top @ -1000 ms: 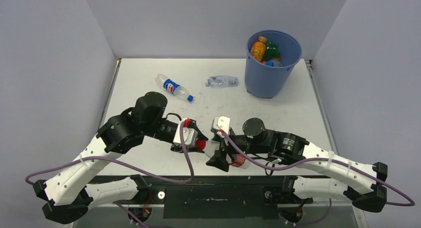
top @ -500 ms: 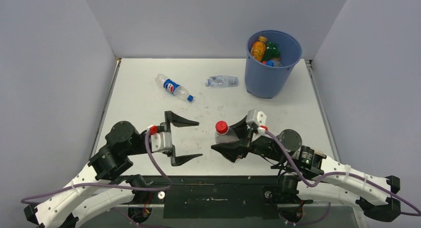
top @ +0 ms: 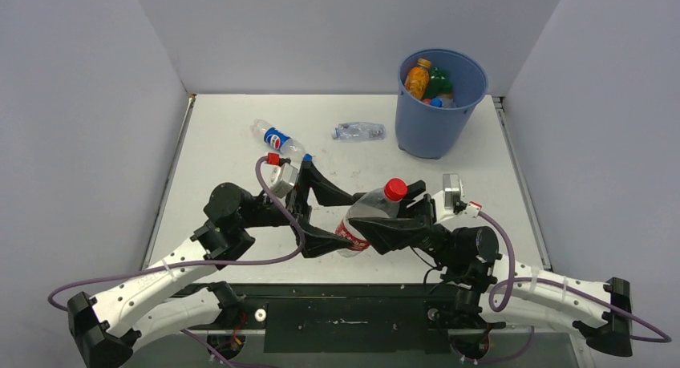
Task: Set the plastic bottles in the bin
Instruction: Pick up the plastic bottle at the center of the board.
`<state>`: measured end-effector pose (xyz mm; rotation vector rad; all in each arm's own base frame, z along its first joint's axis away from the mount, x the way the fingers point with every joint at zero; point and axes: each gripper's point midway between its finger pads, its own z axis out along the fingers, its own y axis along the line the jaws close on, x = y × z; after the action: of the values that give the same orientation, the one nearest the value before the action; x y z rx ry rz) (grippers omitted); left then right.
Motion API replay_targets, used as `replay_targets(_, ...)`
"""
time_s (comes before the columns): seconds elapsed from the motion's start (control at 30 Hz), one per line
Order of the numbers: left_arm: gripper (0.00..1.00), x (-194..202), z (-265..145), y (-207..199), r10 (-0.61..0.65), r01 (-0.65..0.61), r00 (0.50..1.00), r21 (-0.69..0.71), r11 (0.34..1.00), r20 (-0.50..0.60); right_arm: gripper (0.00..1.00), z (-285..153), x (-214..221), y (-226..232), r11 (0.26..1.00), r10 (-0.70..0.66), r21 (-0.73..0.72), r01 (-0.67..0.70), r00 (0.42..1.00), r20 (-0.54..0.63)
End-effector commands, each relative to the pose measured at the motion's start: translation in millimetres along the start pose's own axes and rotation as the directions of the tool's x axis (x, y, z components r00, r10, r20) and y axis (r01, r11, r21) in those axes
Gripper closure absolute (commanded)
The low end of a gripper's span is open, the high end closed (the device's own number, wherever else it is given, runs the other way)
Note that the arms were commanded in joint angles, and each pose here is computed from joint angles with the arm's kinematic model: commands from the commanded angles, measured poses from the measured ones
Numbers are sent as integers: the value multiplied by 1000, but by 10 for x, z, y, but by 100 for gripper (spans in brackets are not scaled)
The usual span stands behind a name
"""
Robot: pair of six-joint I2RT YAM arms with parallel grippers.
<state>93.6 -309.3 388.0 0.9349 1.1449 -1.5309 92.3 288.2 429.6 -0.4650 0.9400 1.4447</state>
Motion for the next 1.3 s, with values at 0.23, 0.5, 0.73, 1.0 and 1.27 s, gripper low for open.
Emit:
replay_targets(0.23, 24, -19, 83, -326, -72, 81, 996, 227, 970, -48, 62, 117, -269, 67, 997, 70, -41, -64, 983, 167)
replay_targets(0.5, 59, 110, 187, -154, -134, 155, 983, 169, 973, -129, 57, 154, -169, -133, 998, 34, 54, -43, 987, 154)
replay_targets(0.73, 83, 235, 76, 243, 16, -22, 989, -37, 999, -149, 1, 153, -213, -303, 978, -47, 203, 47, 999, -4)
replay_targets(1.0, 85, 351, -94, 448, 74, -86, 994, -153, 984, -77, 6, 17, -703, -403, 921, -152, 346, 178, 983, -99)
replay_targets(1.27, 85, 396, -147, 394, 92, -100, 994, -134, 986, -66, 29, 83, -509, -607, 878, -114, 439, 192, 974, -198)
